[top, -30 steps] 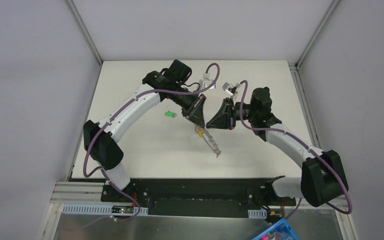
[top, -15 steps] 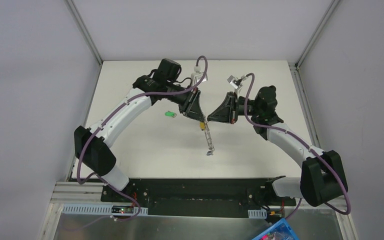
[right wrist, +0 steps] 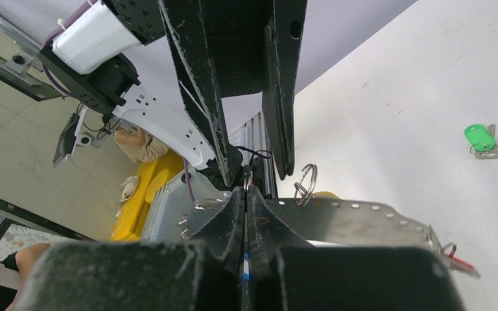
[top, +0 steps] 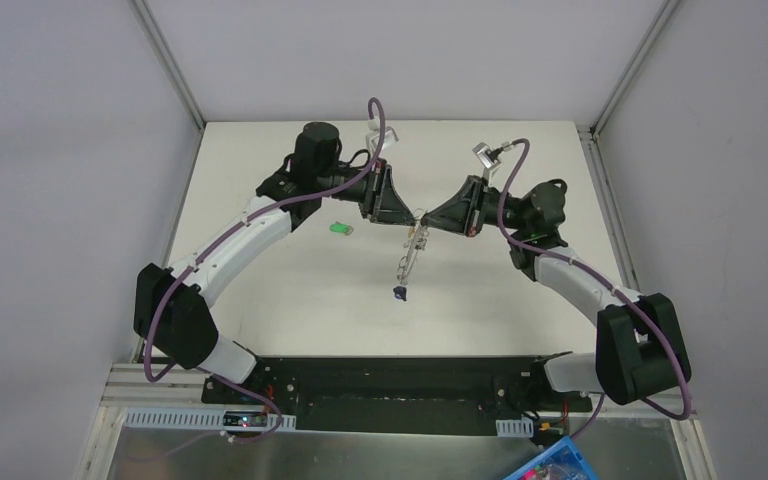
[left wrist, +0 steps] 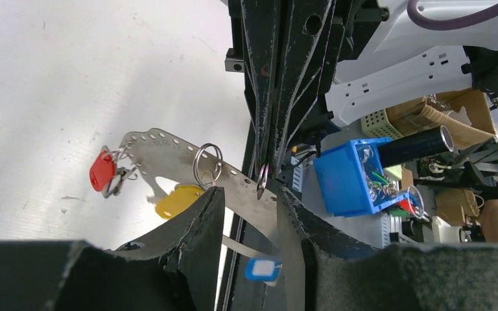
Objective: Put the keys on the keyring
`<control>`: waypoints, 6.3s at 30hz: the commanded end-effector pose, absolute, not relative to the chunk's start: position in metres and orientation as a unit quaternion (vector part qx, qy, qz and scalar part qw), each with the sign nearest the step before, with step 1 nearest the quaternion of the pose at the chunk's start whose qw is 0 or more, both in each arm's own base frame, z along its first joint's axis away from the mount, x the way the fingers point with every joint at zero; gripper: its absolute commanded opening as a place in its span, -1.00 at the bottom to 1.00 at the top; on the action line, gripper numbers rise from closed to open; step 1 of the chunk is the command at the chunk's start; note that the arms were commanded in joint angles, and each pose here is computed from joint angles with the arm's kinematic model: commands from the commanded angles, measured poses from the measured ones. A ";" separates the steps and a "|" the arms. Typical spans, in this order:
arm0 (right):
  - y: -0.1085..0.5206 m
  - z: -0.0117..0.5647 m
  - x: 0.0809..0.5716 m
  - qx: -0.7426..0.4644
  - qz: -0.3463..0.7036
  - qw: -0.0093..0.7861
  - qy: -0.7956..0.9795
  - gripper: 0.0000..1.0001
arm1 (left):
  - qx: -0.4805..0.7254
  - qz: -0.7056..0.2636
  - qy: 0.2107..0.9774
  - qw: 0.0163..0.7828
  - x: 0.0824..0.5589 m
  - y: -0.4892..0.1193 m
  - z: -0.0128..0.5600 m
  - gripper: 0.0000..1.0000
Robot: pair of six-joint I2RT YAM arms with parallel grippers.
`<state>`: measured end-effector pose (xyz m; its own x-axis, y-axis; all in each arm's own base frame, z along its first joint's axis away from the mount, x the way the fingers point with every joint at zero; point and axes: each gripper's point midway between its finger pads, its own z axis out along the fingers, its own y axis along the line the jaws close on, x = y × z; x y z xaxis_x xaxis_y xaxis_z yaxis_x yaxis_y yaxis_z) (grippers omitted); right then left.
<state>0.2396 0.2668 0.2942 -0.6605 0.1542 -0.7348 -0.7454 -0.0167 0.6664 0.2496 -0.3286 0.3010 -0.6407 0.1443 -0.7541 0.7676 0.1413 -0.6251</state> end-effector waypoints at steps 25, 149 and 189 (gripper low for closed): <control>0.254 0.322 0.251 -0.209 0.682 0.395 0.579 -1.00 | 0.310 -0.622 0.663 0.277 0.250 -0.343 0.321 -0.43; 0.259 0.260 0.296 -0.259 0.530 0.415 0.692 0.21 | 0.441 -0.397 0.766 0.246 0.213 -0.278 0.274 -1.00; 0.434 0.015 0.373 -0.416 0.166 0.272 0.852 0.08 | 0.426 -0.249 0.831 0.257 0.166 -0.160 0.243 -1.00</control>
<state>0.3648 0.4503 0.0334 -0.5146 -0.5597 -0.6495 -0.8120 0.5614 0.1596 0.1688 -0.1655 0.2366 -0.5303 0.5822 -0.6163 0.8260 0.5186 -0.2209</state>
